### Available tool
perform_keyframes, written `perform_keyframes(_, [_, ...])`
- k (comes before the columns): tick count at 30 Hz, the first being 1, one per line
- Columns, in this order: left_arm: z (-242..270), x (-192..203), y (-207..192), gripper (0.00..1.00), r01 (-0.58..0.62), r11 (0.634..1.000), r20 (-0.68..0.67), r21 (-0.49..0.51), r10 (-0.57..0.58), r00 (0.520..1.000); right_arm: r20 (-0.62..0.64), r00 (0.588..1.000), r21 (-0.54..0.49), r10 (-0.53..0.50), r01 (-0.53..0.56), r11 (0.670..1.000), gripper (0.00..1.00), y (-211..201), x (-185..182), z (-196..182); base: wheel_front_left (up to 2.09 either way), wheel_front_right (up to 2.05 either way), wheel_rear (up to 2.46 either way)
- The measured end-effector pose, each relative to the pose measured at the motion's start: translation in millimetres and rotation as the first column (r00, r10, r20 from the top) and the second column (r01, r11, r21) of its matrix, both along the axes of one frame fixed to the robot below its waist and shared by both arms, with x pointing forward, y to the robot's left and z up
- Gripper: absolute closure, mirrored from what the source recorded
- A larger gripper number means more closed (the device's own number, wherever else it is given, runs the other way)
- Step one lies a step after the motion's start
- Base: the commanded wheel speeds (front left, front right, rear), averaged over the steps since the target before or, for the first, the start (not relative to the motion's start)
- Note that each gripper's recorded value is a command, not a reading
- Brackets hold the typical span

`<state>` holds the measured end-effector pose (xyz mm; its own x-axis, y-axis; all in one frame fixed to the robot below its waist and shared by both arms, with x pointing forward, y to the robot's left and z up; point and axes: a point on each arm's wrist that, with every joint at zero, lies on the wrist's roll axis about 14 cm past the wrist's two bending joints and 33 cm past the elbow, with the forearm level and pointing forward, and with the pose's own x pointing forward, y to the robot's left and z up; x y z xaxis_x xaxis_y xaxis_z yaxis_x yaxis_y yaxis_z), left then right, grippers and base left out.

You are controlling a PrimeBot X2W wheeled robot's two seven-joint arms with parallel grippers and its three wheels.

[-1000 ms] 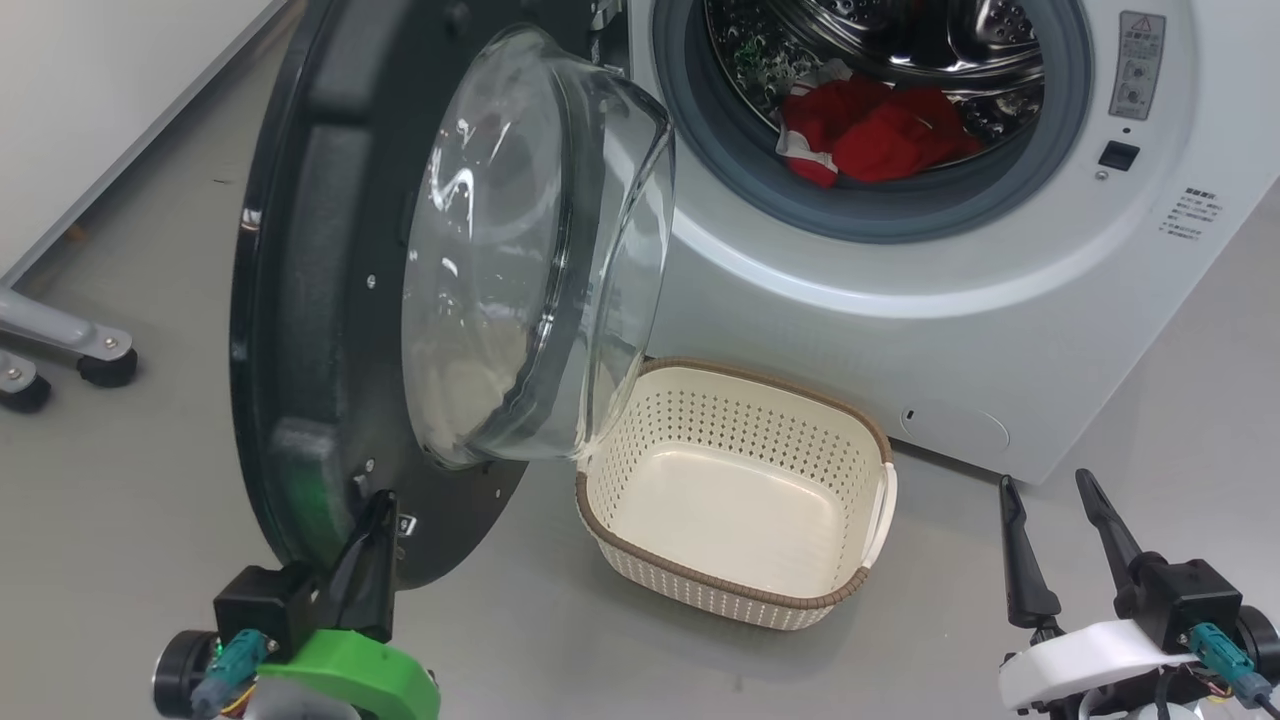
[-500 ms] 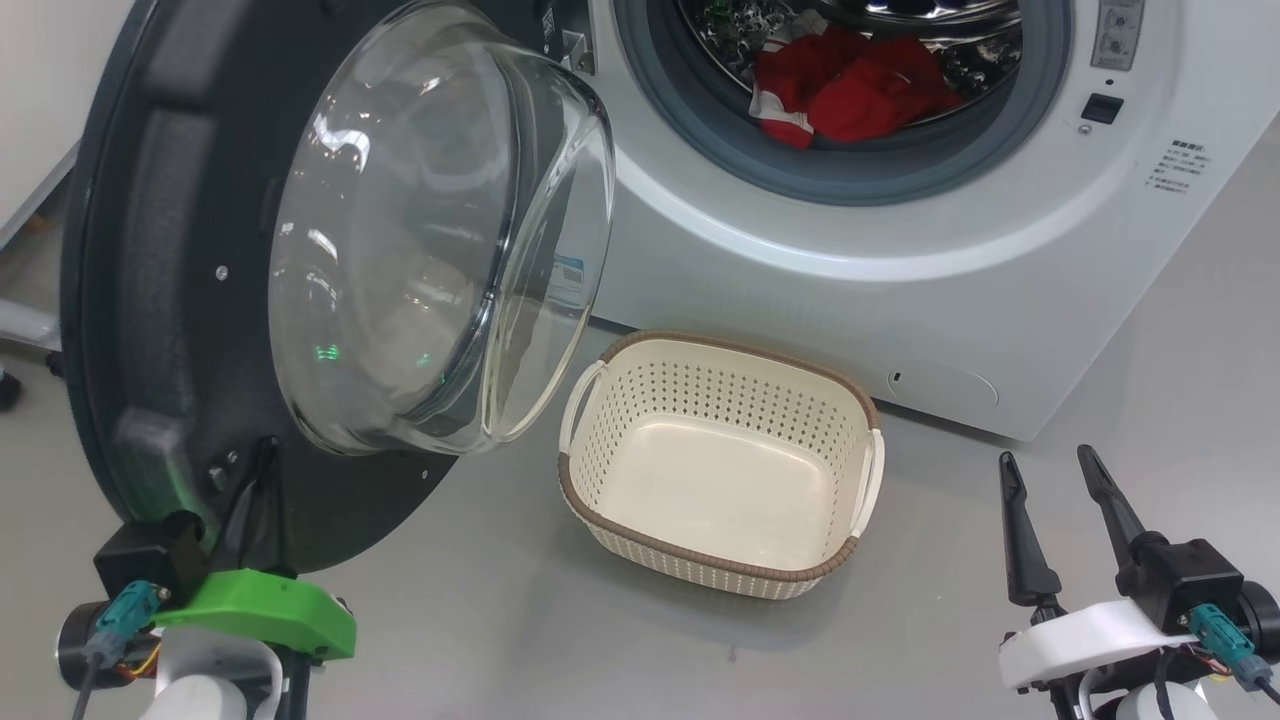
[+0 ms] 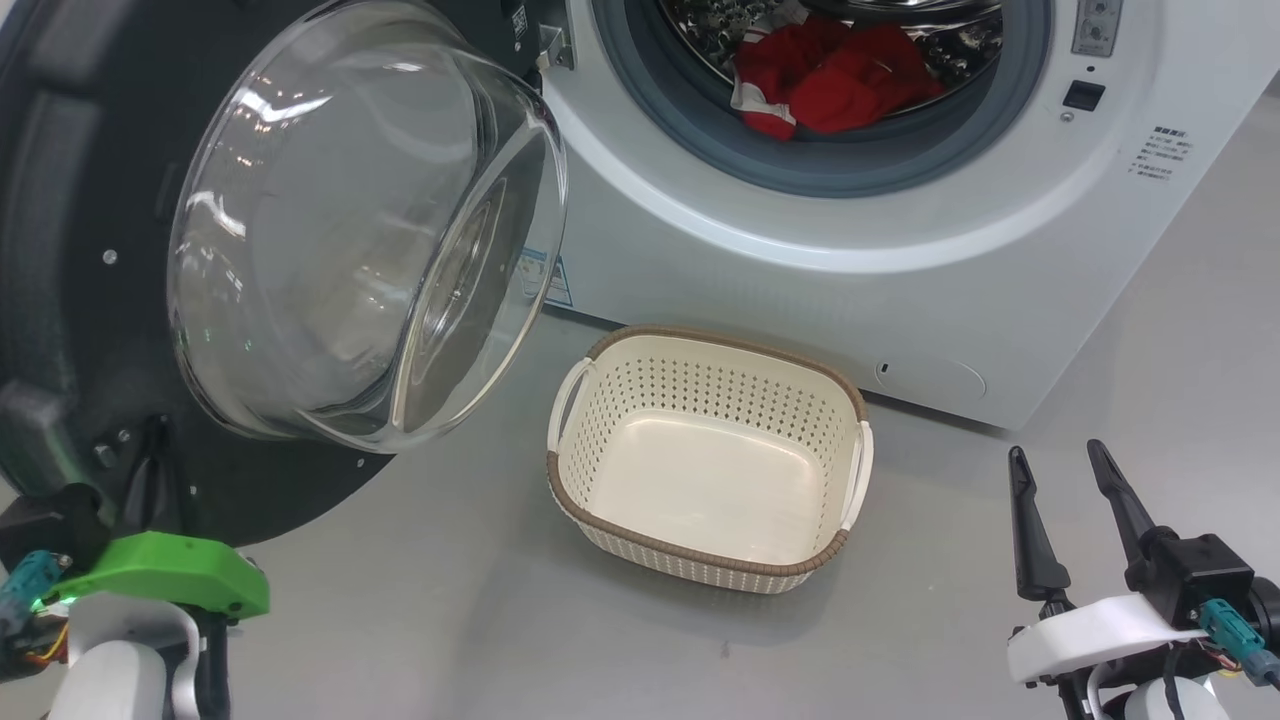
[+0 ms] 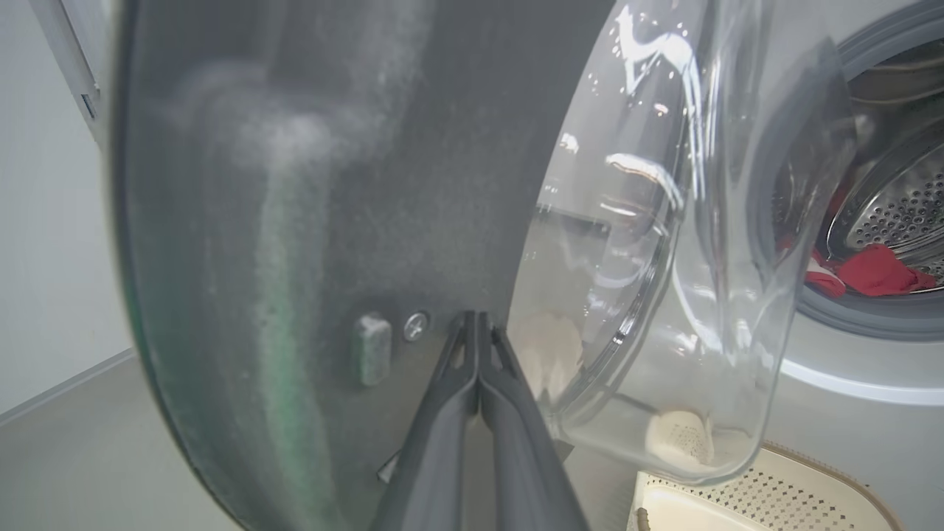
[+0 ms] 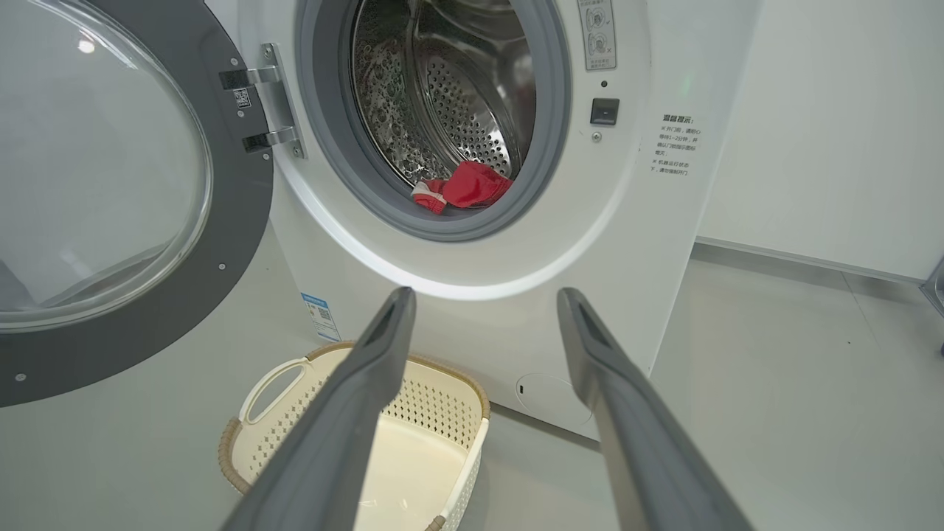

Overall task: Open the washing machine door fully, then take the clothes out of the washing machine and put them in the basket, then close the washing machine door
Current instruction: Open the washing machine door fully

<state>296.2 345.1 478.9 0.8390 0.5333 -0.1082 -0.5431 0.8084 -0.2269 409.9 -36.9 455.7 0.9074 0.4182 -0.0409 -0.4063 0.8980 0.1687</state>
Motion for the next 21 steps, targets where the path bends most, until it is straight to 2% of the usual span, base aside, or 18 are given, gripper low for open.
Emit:
perform_keyframes(16, [3.3, -7.8, 43.2, 1.00, -0.108, 0.994, 0.001, 0.031, 0.108, 0.994, 0.004, 1.000, -0.004, 0.001, -0.001, 1.000, 0.00, -1.7, -2.0, 1.7, 0.00, 0.00, 0.00])
perform_keyframes(21, [-0.7, -8.7, 44.5, 1.00, -0.116, 0.993, -0.006, 0.028, 0.117, 0.993, 0.006, 1.000, -0.008, 0.000, 0.000, 1.000, 0.00, -3.1, -2.4, 1.8, 0.00, 0.00, 0.00])
